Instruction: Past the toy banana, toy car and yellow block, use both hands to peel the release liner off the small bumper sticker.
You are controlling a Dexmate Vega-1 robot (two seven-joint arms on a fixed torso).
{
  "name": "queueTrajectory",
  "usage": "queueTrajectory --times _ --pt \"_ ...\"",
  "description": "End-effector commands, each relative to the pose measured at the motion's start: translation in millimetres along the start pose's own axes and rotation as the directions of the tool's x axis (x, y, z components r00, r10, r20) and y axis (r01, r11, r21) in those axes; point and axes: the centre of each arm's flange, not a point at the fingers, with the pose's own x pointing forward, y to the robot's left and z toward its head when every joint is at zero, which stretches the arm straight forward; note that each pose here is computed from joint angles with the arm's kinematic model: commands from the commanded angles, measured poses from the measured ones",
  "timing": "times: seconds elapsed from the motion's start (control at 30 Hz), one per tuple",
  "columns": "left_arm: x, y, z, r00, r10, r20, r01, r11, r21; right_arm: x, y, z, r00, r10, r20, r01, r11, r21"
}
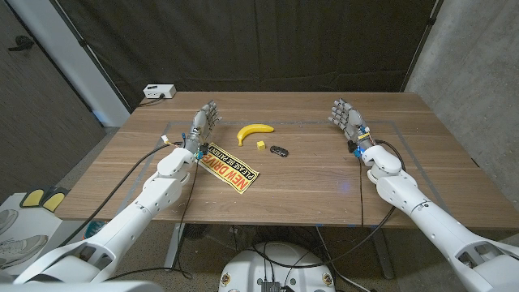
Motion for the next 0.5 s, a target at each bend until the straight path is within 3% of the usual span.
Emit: queueTrajectory --times 0.03,0.5 --pt "3.1 -0.3 2.4 1.000 -0.007 -0.006 0.007 1.000 0.005 -1.4 -0.8 1.0 1.000 -0.005 0.011 0.005 1.000 0.001" --pt "-1.4 2.6 18.0 0.996 0.006 -0.085 0.010 0.983 0.185 -2.6 4.1 -2.2 1.000 0.003 0.017 -0.004 1.000 0.007"
